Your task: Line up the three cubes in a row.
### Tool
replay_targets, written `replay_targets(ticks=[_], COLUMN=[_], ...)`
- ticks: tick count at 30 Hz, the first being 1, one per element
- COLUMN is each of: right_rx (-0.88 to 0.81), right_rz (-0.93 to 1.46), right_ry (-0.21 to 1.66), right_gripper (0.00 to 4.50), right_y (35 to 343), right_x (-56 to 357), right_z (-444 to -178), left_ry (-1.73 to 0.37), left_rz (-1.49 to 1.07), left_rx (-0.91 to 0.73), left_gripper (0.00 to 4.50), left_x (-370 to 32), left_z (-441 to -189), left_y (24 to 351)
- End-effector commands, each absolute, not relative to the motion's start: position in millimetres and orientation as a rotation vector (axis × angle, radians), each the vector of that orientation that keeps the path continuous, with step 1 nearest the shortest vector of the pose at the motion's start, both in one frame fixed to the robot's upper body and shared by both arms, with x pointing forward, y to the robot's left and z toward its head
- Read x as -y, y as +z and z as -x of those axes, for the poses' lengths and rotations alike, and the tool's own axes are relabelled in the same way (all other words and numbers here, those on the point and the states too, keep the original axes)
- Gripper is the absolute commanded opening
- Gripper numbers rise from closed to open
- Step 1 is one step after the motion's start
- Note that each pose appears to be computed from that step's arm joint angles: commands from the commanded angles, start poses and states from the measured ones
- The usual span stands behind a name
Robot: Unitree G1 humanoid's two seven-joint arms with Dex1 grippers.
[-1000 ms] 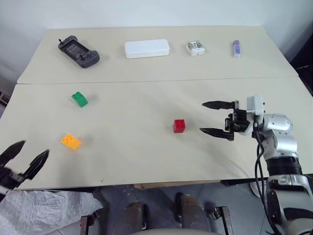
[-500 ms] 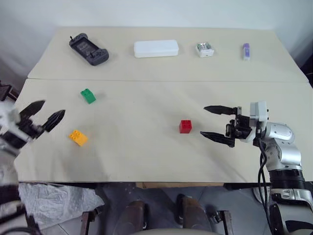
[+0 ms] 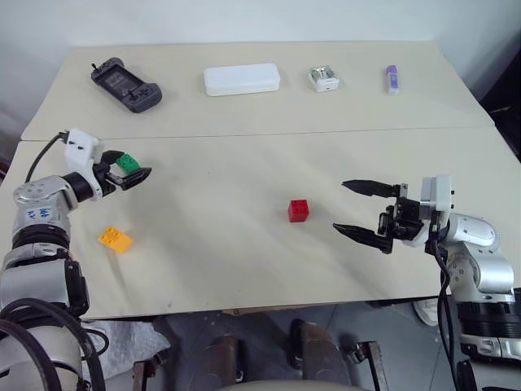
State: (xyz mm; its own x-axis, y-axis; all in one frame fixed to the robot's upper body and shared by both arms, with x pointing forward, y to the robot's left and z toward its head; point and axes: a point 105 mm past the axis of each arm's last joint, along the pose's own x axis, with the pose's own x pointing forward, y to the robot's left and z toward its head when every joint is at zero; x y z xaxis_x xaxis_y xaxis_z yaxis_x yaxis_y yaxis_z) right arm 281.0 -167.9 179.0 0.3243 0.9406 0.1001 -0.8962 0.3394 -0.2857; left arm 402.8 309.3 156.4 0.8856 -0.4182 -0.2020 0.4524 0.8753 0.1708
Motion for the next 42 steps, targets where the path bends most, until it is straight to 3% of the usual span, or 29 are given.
replay_targets(ticks=[1,8,12,16,20,23,30,42], right_rx=[0.318,0.316,0.3,0.244,0.184,0.139,0.108,0.125], right_rz=[0.212,0.214,0.222,0.234,0.243,0.243,0.238,0.218], right_ry=[1.179,1.156,1.141,1.145,1.171,1.181,1.163,1.154], right_gripper=[4.5,4.5,4.5,4.5,4.5,4.5,4.5,4.5], right_y=[194,194,194,191,186,181,173,167], right_x=[173,177,184,198,207,217,227,218], right_z=[-275,-274,-273,-269,-264,-260,-253,-253], left_ry=[-0.417,-0.481,-0.726,-1.163,-1.383,-1.547,-1.617,-1.586], left_rz=[-0.235,-0.203,-0.223,-0.4,-0.503,-0.547,-0.562,-0.572], left_rx=[-0.142,-0.099,-0.009,-0.016,-0.026,-0.073,-0.159,-0.126], left_gripper=[3.57,1.48,1.5,1.5,1.5,1.5,1.5,1.5], left_x=[-318,-313,-278,-215,-178,-138,-102,-68], left_z=[-403,-400,-397,-384,-375,-369,-363,-369], left_y=[166,174,200,212,211,192,149,139])
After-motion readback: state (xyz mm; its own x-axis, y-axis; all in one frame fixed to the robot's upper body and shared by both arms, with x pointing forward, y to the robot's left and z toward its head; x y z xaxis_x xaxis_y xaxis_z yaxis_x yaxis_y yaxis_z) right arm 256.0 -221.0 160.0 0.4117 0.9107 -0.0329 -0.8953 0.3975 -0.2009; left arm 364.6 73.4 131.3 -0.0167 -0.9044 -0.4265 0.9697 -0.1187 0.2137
